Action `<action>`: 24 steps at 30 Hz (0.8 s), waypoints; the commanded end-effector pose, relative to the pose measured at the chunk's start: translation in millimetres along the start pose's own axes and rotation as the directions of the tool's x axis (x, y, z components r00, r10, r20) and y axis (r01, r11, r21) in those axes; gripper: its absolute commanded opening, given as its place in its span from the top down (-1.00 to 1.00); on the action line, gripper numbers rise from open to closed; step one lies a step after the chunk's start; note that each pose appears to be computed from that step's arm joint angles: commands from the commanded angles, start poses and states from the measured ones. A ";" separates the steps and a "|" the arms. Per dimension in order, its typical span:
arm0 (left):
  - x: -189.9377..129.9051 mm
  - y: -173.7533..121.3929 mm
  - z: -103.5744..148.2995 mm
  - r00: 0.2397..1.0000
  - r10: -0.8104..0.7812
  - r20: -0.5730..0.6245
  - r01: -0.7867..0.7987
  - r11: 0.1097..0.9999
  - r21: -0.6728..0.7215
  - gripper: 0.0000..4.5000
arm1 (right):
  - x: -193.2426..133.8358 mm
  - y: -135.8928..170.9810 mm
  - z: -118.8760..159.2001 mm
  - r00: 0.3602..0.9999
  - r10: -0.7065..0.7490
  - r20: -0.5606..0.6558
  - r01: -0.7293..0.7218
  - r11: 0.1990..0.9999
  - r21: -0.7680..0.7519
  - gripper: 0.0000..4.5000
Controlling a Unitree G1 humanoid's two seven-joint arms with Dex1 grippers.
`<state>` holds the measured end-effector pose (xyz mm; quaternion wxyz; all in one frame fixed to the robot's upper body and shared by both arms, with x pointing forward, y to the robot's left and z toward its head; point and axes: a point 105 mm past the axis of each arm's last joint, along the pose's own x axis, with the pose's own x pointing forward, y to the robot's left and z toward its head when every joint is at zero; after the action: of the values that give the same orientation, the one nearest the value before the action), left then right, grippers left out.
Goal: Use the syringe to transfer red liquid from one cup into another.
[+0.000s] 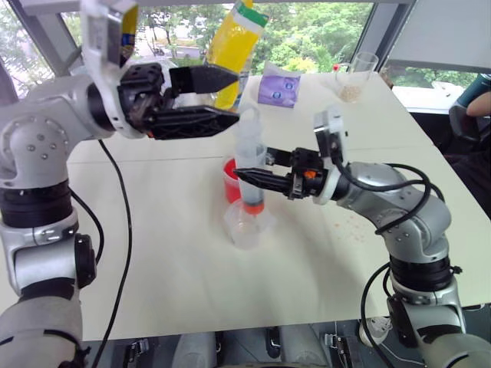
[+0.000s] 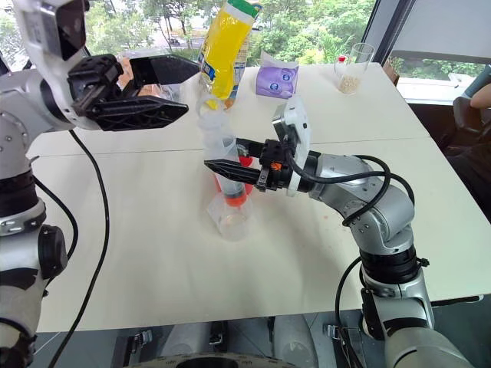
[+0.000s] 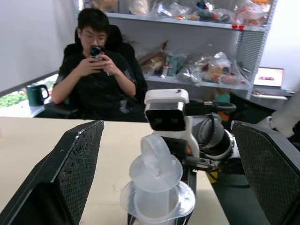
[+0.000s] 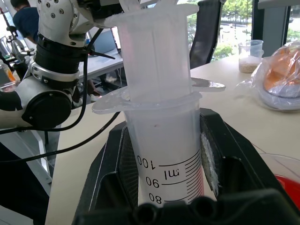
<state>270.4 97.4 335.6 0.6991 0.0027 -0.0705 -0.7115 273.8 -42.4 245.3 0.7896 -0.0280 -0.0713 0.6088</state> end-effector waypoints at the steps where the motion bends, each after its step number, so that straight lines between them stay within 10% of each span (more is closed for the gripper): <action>1: 5.9 -3.4 -4.9 1.000 -0.013 -0.029 0.013 1.000 0.018 -0.99 | 0.4 1.8 9.4 1.000 0.011 0.026 -0.010 0.999 -0.044 0.37; 5: 8.4 0.3 -11.8 0.999 -0.001 -0.044 0.002 1.000 0.017 -0.99 | 0.9 1.3 10.2 1.000 0.012 0.026 -0.011 0.999 -0.047 0.37; 8: 10.2 1.7 -14.4 0.999 0.003 -0.048 -0.002 1.000 0.020 -0.61 | 0.9 0.7 10.3 1.000 0.011 0.024 -0.010 0.999 -0.048 0.37; 15: 12.3 1.1 -14.6 0.999 0.001 -0.044 0.000 1.000 0.017 0.98 | 0.6 1.2 9.4 1.000 0.012 0.018 -0.011 0.999 -0.045 0.37; 24: 13.5 -3.7 -28.6 0.996 -0.025 -0.090 0.026 1.000 0.003 1.00 | 1.5 1.7 19.4 0.999 0.020 0.039 -0.017 0.998 -0.059 0.37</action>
<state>276.8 85.7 312.5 0.7052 0.0166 -0.0455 -0.7074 276.5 -42.9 241.9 0.7919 -0.0293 -0.0607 0.6070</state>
